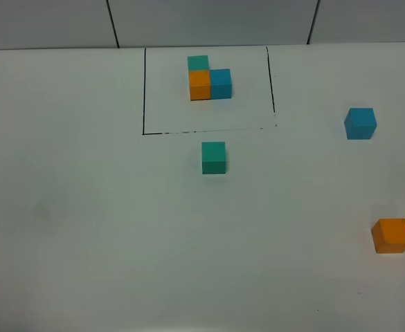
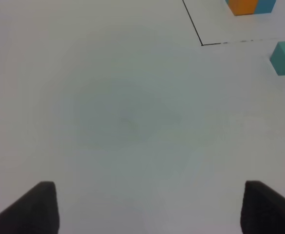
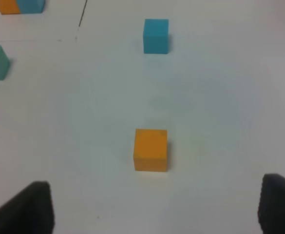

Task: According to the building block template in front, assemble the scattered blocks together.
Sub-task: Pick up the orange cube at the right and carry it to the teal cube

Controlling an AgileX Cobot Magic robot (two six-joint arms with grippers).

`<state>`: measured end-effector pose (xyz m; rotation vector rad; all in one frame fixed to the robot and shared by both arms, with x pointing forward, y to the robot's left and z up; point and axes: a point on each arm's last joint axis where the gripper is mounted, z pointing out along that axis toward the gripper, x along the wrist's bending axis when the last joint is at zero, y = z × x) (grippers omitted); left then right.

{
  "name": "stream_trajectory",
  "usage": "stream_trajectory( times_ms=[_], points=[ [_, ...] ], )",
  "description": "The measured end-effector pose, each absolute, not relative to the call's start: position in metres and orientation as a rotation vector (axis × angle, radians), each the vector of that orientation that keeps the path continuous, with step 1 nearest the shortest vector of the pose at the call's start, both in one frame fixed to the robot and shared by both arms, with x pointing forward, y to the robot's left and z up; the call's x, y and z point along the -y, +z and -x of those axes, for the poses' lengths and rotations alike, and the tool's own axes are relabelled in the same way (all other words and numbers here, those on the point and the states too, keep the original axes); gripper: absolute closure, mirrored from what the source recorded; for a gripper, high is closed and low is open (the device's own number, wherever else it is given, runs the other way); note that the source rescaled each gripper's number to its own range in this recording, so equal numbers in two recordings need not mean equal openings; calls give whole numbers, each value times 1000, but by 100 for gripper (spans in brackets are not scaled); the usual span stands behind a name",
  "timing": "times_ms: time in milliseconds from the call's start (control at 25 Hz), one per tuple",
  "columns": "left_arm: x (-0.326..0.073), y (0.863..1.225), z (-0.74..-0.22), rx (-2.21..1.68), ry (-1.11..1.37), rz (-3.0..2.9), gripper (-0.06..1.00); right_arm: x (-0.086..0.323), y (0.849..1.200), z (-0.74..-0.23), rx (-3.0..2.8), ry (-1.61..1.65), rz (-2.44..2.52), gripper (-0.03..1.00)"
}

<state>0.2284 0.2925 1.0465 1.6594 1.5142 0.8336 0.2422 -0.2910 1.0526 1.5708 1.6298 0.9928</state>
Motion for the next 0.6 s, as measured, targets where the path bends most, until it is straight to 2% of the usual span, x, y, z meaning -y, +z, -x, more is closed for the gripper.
stream_trajectory(
  times_ms=[240,440,600],
  points=[
    [-292,1047,-228,-1514,834,-1659,25,292,1053,-267,-1726,891,-1671,23],
    [-292,1047,-228,-1514,834,-1659,25,296,1044,-321,-1872,659,-1812,23],
    [-292,1047,-228,-1514,834,-1659,25,298,1017,-373,-1988,496,-1903,23]
  ],
)
